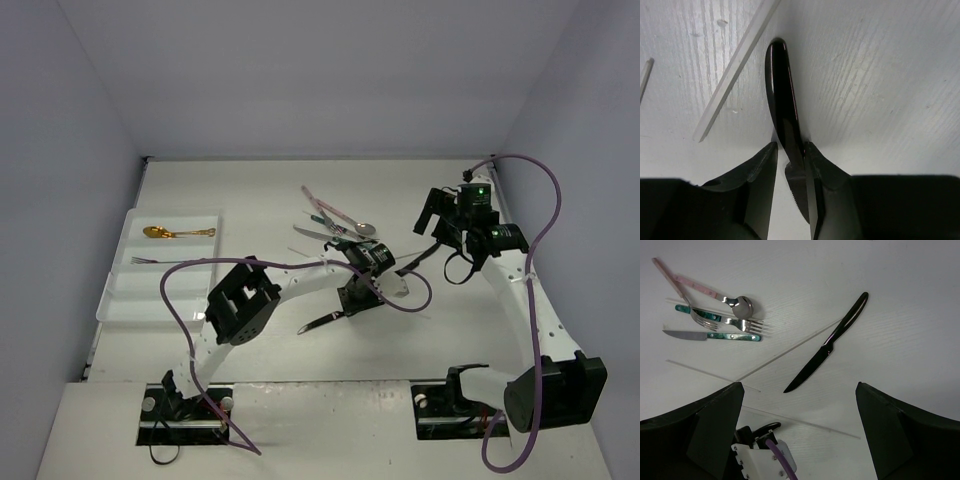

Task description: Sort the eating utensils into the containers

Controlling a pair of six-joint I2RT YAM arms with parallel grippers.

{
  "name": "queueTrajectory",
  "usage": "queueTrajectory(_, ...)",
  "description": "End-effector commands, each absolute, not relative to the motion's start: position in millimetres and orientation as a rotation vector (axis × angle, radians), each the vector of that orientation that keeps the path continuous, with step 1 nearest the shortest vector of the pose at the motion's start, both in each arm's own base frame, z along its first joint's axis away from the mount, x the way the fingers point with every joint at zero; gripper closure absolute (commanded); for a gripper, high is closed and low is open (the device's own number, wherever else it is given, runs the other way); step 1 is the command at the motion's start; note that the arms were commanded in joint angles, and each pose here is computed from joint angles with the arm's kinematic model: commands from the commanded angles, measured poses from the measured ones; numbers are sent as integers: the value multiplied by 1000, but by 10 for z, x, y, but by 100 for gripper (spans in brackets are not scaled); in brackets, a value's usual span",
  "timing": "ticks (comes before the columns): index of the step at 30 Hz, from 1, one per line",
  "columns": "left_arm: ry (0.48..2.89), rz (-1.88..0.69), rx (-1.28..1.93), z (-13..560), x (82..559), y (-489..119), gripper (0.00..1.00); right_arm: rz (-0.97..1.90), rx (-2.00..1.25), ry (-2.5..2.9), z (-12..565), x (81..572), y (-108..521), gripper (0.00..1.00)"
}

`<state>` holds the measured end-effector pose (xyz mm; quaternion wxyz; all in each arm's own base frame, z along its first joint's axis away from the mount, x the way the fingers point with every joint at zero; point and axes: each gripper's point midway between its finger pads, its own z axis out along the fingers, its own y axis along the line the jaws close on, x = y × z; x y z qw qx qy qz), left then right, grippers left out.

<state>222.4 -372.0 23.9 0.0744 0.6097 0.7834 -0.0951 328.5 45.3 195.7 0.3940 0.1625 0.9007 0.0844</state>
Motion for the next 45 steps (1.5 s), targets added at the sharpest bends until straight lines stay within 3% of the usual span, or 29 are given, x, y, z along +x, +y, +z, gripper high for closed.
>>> queueTrajectory(1,2610,-48,1976,-251,1902,-2996,70,205,403,2236,2097,3358,405,8)
queueTrajectory(6,2635,-27,1993,-331,1861,-2913,71,200,403,2240,2080,3352,389,8)
queueTrajectory(8,2629,-25,1995,-337,1877,-2928,80,197,401,2241,2074,3351,383,8)
queueTrajectory(10,2609,-26,1992,-309,1918,-2968,96,197,399,2241,2071,3353,381,8)
queueTrajectory(12,2591,-28,1983,-254,1953,-2993,100,194,397,2244,2061,3356,376,8)
queueTrajectory(26,2247,-66,1934,849,2154,-3011,100,171,396,2291,1902,3480,370,9)
queueTrajectory(45,2176,-116,1879,1299,2391,-2247,100,192,363,2339,1674,3812,454,9)
